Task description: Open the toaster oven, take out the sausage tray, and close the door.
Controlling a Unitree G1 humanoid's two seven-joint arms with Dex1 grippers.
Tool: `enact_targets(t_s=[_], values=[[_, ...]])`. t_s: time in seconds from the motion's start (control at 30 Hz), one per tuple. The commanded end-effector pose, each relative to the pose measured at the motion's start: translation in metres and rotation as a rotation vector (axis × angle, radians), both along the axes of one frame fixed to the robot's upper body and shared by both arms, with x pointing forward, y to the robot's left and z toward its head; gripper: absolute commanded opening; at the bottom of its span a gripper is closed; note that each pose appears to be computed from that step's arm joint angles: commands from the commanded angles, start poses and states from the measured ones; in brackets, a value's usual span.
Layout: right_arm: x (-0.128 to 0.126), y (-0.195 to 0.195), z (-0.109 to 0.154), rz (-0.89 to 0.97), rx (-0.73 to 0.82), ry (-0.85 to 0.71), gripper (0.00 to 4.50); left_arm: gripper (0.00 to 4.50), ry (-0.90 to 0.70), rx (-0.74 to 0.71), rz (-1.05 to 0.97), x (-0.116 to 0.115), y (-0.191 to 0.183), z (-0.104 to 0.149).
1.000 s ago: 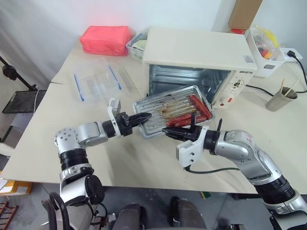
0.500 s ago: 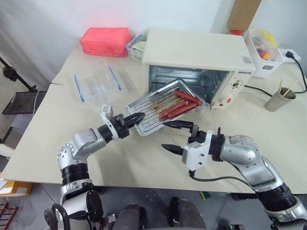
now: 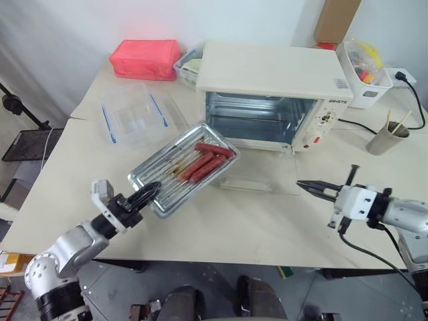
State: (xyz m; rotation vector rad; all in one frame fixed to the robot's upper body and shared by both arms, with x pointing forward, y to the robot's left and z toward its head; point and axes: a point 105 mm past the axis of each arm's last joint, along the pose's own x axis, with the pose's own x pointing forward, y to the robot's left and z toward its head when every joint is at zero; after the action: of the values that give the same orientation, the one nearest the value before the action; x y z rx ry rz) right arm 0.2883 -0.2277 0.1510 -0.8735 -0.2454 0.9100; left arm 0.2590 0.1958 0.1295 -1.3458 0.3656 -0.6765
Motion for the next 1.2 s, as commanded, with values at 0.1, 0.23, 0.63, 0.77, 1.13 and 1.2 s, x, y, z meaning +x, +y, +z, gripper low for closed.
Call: enact_targets(t_s=[0.1, 0.23, 0.63, 0.77, 1.13, 1.2], values=[[0.014, -0.024, -0.014, -0.069, 0.073, 0.135, 0.02, 0.0, -0.082, -0.055, 0.095, -0.017, 0.007, 0.011], [0.03, -0.03, -0.031, -0.119, 0.134, 0.247, 0.02, 0.0, -0.039, -0.101, 0.233, -0.023, 0.011, 0.003], [0.043, 0.002, -0.025, 0.011, 0.408, 0.377, 0.02, 0.0, 0.035, -0.173, 0.378, -0.045, 0.028, -0.02], [0.047, 0.006, 0.003, 0.038, 0.579, 0.364, 0.02, 0.0, 0.034, -0.2, 0.421, -0.045, 0.039, -0.023], [0.05, 0.015, 0.091, 0.125, 0.808, 0.23, 0.02, 0.0, 0.056, -0.196, 0.401, -0.049, 0.04, -0.029], [0.049, 0.018, 0.1, 0.114, 0.803, 0.213, 0.02, 0.0, 0.058, -0.171, 0.377, -0.05, 0.037, -0.028]])
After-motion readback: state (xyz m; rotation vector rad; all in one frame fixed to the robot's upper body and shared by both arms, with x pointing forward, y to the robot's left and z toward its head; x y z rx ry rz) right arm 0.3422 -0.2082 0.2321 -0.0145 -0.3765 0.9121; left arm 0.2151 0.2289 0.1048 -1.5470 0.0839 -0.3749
